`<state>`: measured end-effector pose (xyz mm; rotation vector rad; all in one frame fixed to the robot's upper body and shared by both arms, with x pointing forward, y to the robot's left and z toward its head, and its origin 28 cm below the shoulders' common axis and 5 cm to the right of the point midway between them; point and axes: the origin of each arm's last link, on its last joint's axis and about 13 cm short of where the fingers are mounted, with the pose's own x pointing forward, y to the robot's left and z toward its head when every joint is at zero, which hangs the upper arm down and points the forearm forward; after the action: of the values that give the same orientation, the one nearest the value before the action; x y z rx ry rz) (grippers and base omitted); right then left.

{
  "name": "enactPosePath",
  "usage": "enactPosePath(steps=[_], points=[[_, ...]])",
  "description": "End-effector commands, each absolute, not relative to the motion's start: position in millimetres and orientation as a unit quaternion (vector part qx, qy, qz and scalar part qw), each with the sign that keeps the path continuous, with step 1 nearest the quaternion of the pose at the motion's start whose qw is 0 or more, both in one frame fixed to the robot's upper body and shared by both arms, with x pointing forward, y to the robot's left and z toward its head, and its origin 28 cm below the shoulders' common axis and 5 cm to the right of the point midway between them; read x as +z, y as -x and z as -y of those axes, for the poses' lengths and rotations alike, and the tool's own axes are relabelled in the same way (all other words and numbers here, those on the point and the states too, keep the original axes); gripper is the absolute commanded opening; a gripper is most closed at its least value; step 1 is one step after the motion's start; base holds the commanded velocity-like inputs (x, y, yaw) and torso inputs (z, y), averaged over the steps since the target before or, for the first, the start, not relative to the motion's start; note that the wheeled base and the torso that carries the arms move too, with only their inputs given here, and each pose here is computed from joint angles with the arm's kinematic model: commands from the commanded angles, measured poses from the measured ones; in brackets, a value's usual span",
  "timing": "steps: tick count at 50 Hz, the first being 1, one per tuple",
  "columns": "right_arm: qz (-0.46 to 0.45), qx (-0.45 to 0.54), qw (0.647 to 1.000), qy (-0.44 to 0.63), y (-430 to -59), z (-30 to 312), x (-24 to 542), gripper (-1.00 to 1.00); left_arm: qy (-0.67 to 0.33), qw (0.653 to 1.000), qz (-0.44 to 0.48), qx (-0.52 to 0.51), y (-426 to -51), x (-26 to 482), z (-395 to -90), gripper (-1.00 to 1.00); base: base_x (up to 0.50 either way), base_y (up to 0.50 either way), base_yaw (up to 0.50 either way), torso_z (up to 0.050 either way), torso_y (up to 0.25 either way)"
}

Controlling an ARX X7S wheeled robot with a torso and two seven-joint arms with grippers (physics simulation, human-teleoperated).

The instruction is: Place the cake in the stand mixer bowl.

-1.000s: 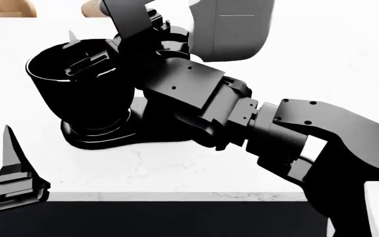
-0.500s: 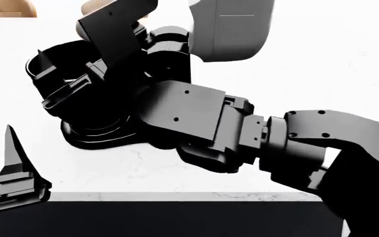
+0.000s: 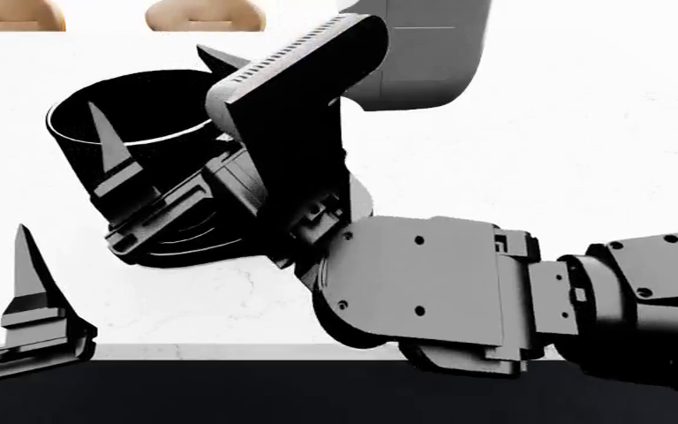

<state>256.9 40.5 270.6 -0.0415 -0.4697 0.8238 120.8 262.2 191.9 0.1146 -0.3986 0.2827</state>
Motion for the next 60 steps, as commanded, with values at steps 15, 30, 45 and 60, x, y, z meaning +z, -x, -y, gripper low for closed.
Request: enactPosePath(steps=[15, 30, 45, 60], points=[[0.317, 0.245, 0.916, 0.009, -197, 38, 254, 1.00, -0.043, 0.972, 0.201, 0.111, -124, 184, -256, 1.00, 0.00, 0.00, 0.00, 0.000, 0.000], [0.330, 0.100, 0.939, 0.021, -168, 92, 239, 1.00, -0.040, 0.973, 0.202, 0.102, -126, 179, -255, 1.00, 0.00, 0.00, 0.00, 0.000, 0.000], [0.316, -0.003, 0.947, 0.064, -150, 122, 221, 1.00, -0.040, 0.973, 0.205, 0.093, -126, 177, -253, 1.00, 0.00, 0.00, 0.00, 0.000, 0.000], [0.311, -0.051, 0.947, 0.056, -135, 137, 214, 1.00, -0.040, 0.972, 0.212, 0.094, -126, 178, -253, 1.00, 0.00, 0.00, 0.00, 0.000, 0.000]])
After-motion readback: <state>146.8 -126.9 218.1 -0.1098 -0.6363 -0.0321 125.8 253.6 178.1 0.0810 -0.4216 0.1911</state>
